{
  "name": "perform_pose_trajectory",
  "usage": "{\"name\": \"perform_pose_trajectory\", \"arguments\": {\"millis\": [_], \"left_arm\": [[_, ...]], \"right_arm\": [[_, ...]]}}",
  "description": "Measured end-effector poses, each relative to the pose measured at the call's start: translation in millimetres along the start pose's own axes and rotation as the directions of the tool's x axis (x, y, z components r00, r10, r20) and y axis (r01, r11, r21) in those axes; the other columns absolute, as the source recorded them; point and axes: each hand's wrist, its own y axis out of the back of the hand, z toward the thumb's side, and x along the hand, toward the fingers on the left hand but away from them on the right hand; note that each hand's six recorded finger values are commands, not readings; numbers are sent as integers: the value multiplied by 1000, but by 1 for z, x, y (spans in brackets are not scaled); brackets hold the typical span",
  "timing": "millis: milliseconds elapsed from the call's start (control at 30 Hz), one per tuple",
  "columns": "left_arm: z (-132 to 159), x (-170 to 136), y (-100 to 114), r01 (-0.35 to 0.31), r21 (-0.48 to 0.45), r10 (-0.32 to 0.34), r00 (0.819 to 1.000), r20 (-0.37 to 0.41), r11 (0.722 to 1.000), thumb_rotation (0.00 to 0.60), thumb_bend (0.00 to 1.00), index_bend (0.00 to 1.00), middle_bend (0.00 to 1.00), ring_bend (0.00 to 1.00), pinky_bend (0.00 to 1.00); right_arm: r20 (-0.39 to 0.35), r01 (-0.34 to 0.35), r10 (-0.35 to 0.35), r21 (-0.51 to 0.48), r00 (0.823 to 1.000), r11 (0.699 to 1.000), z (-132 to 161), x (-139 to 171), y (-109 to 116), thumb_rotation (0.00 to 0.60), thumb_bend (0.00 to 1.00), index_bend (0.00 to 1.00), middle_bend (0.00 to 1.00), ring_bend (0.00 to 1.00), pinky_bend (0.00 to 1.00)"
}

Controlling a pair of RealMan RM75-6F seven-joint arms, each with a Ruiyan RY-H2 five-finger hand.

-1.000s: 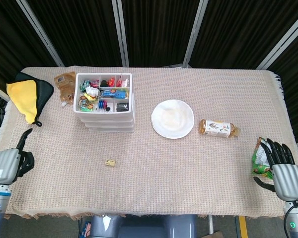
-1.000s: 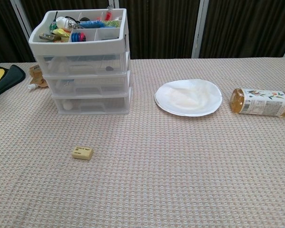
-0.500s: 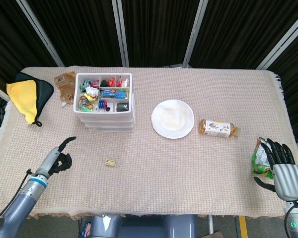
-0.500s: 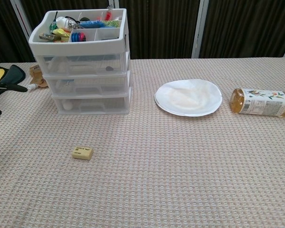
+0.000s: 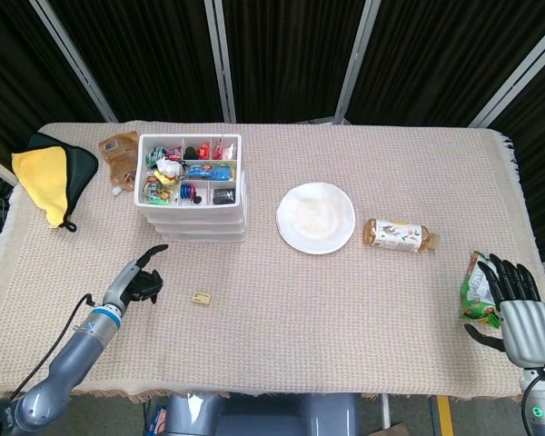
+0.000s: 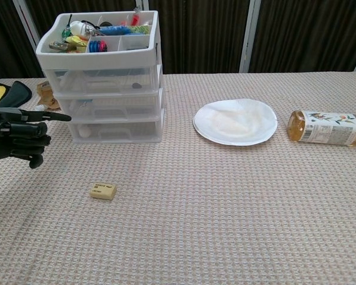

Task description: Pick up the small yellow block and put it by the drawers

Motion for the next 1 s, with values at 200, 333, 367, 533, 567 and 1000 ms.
{"name": "perform_pose_trajectory", "arguments": {"millis": [200,333,367,533,567,1000], "left_arm": [[5,16,-7,-12,-45,11,1000,-16,999,600,1000,100,996,906,679],[4,27,-12,-12,-88,8,999,-49,996,600,1000,100,996,906,679],[4,29,-13,-11,-95,6,998,-56,995,600,1000,100,996,906,679],[3,43,-22,-2,-128,-9,996,-89,992,600,1000,100,996,906,679],[3,46,-24,-1,-131,-11,996,-93,991,600,1000,100,996,906,679],[10,72,-47,17,-188,-40,992,-121,982,600,1000,96,995,906,679]], "right_arm": [[1,2,-2,-2,1000,1000,0,0,0,600,36,87,0,0,0],[2,1,-1,-6,1000,1000,-1,0,0,600,35,86,0,0,0],[3,1,-1,-6,1000,1000,-1,0,0,600,35,86,0,0,0],[4,2,-2,-9,1000,1000,-1,0,0,600,34,86,0,0,0],[4,2,-2,-10,1000,1000,-1,0,1,600,34,86,0,0,0],[5,4,-4,-21,1000,1000,-2,0,1,600,35,86,0,0,0]]}}
